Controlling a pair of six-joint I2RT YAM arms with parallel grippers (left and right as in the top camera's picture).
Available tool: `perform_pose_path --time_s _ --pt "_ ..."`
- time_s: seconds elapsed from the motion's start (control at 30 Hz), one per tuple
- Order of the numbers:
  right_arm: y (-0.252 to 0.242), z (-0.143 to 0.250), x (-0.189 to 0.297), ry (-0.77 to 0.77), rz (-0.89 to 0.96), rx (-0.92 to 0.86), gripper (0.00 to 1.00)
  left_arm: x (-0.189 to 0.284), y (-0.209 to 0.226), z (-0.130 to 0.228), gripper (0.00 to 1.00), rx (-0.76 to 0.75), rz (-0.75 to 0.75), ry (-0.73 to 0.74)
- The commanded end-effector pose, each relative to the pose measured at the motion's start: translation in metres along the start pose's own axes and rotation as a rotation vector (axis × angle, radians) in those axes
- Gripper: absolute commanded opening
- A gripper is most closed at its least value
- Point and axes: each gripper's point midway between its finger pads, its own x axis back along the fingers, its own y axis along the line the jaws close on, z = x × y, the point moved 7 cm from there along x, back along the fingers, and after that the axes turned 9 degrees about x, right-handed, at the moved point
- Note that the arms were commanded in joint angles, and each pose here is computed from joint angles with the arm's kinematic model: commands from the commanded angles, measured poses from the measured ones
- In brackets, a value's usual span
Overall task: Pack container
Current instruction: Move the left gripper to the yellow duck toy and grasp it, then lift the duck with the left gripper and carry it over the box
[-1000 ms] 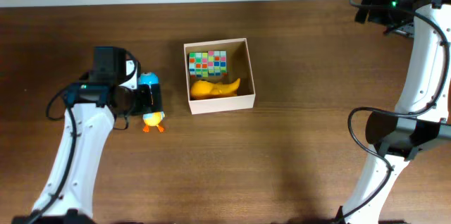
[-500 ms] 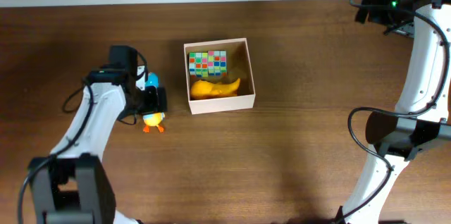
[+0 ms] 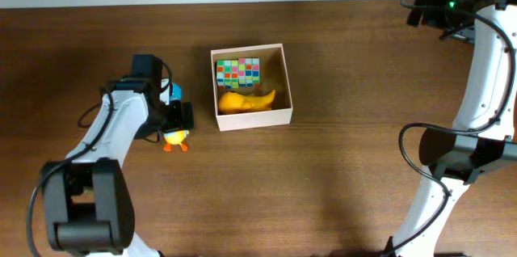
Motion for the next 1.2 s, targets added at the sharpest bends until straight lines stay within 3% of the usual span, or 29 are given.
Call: perform_pose_path --time_s 0.0,0.1,0.23,0.37,0.53,0.87,1.17 --pt "0.001 -0.001 0.016 -0.042 -0.002 -0.005 0.99 -0.018 0.0 -0.002 0.99 0.009 -0.023 0.039" --pt "0.001 -0.001 0.016 -0.042 -0.002 -0.005 0.99 -0.027 0.001 -0.002 0.99 0.01 -0.03 0.06" --pt "0.001 -0.001 0.016 -0.042 -0.002 -0.005 0.99 -0.031 0.001 -0.002 0.89 0.01 -0.032 0.067" --pt "0.001 -0.001 0.016 -0.042 -0.002 -0.005 0.99 -0.031 0.001 -0.002 0.52 0.01 -0.03 0.063" --pt "0.001 -0.001 0.016 -0.042 -0.002 -0.005 0.99 -0.031 0.0 -0.003 0.24 0.01 -0.029 0.059" --pt "0.001 -0.001 0.016 -0.042 -0.002 -0.005 0.99 -0.019 -0.005 -0.006 0.2 0.01 0.005 0.067" --pt "0.001 -0.001 0.016 -0.042 -0.002 -0.005 0.99 0.052 -0.018 -0.026 0.2 -0.055 0.028 0.01"
